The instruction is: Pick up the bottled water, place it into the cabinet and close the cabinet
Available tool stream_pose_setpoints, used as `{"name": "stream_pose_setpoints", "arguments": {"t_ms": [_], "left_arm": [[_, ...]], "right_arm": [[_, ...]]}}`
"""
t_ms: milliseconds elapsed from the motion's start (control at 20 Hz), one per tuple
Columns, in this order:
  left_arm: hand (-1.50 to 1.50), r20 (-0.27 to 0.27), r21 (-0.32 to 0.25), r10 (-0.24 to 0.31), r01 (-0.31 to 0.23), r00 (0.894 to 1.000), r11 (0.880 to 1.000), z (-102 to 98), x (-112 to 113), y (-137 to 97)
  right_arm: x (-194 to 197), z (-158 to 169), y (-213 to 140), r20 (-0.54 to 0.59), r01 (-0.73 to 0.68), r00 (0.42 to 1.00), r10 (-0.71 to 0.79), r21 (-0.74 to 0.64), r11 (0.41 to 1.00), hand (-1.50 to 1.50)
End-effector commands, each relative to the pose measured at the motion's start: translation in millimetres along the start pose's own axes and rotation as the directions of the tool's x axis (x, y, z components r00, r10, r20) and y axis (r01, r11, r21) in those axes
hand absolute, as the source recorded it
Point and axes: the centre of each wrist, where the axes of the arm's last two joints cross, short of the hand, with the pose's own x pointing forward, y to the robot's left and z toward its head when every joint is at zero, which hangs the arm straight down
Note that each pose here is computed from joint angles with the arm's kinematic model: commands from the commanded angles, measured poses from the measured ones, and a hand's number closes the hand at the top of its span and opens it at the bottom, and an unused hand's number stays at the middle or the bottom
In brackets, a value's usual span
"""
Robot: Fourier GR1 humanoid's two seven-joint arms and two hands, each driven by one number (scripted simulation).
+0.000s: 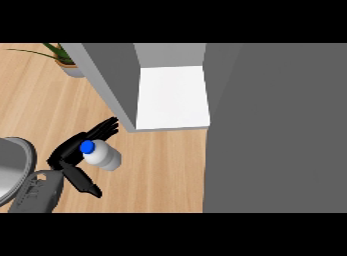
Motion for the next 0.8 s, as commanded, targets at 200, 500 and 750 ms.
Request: {"name": "stream_pose_setpoints", "arguments": {"t_ms": [200, 500, 750], "left_arm": [[-1.50, 0.041, -0.073, 0.159, -0.156, 0.986, 0.985, -2, -29, 3], [-1.50, 0.048, -0.155, 0.229, -0.219, 0.972, 0.963, -3, -47, -16], [1.50, 0.064, -0.125, 0.316, -0.307, 0.946, 0.944, 6, -50, -4]], "right_arm": [[33, 4, 17, 0.079, 0.058, 0.995, -0.059, 0.023, 0.998, -1.50], [38, 5, 15, 0.075, 0.028, 0.997, -0.029, 0.016, 0.999, -1.50], [38, 9, 12, 0.078, 0.026, 0.997, -0.029, 0.030, 0.999, -1.50]]}}
